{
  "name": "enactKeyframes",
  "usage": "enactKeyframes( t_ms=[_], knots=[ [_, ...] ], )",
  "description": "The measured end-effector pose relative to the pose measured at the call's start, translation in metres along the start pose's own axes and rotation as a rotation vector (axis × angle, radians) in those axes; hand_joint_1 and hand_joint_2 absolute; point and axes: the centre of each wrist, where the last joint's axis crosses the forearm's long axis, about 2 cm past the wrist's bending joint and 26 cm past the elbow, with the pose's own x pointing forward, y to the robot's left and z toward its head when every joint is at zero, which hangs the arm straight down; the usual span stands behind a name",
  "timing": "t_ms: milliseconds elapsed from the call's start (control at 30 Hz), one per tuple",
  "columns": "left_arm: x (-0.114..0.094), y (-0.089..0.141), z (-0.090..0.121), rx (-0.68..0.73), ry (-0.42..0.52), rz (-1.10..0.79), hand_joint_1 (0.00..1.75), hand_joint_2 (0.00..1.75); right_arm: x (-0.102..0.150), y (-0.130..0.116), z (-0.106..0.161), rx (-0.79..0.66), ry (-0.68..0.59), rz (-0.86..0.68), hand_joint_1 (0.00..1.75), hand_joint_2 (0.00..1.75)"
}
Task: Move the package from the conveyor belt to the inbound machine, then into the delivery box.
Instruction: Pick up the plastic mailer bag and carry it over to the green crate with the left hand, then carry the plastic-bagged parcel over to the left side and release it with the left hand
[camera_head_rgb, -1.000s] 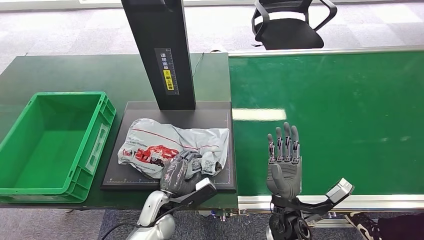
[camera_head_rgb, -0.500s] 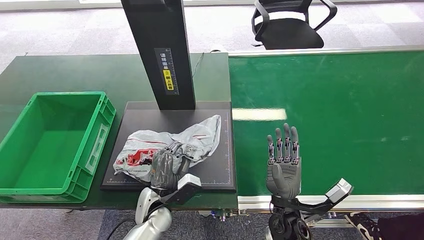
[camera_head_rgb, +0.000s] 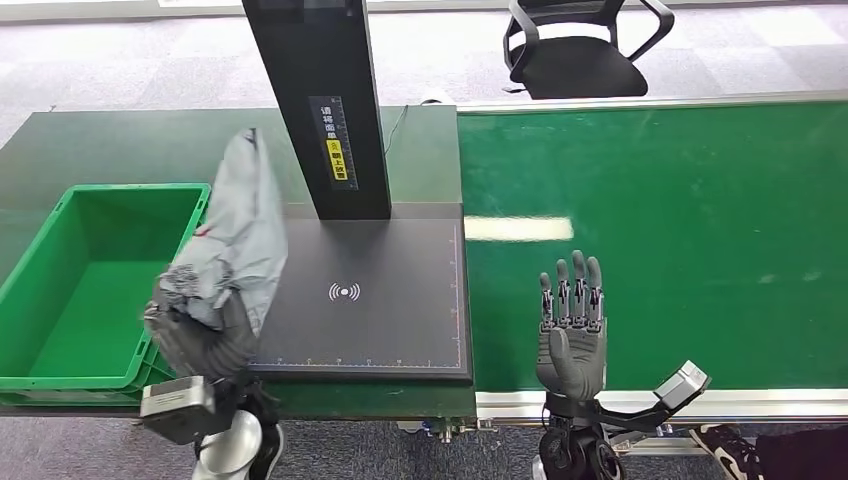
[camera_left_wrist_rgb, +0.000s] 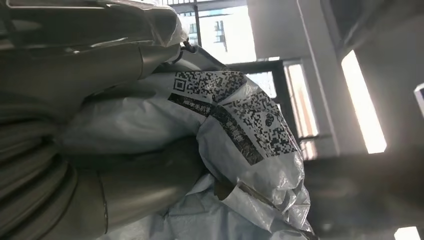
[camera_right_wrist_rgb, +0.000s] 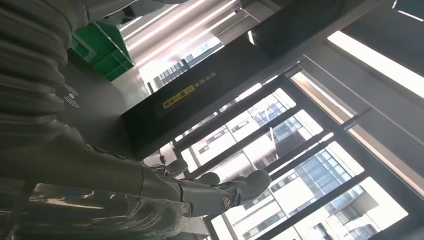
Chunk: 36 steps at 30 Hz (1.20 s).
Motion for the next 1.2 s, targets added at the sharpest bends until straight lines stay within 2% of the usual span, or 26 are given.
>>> enactKeyframes(
  t_ms=[200, 367, 467, 767, 967, 1067, 1100, 1200],
  knots=[
    [0.025, 0.024, -0.035, 0.123, -0.112, 0.087, 1.71, 1.75, 0.000, -0.002, 0.000, -0.004, -0.002, -0.006, 0.00, 1.75],
    [0.020, 0.045, -0.054, 0.164, -0.143, 0.075, 1.71, 1.75, -0.002, -0.003, -0.006, 0.005, 0.001, -0.015, 0.00, 1.75],
    [0.003, 0.058, -0.068, 0.173, -0.128, 0.056, 1.71, 1.75, -0.003, -0.003, -0.011, 0.016, 0.005, -0.022, 0.00, 1.75],
    [-0.076, 0.095, -0.128, 0.157, -0.007, -0.183, 1.71, 1.75, -0.010, -0.004, -0.018, 0.027, 0.024, -0.032, 0.00, 1.75],
    [-0.107, 0.102, -0.159, 0.147, 0.103, -0.291, 1.70, 1.75, -0.012, -0.005, -0.015, 0.022, 0.038, -0.036, 0.00, 1.75],
    [-0.116, 0.102, -0.169, 0.132, 0.153, -0.331, 1.61, 1.75, -0.012, -0.005, -0.015, 0.022, 0.042, -0.038, 0.00, 1.75],
    [-0.118, 0.102, -0.171, 0.125, 0.167, -0.342, 1.34, 1.75, -0.013, -0.005, -0.015, 0.022, 0.043, -0.038, 0.00, 1.75],
    [-0.124, 0.103, -0.173, 0.105, 0.208, -0.367, 0.17, 1.75, -0.013, -0.006, -0.014, 0.020, 0.048, -0.038, 0.00, 1.75]
  ],
)
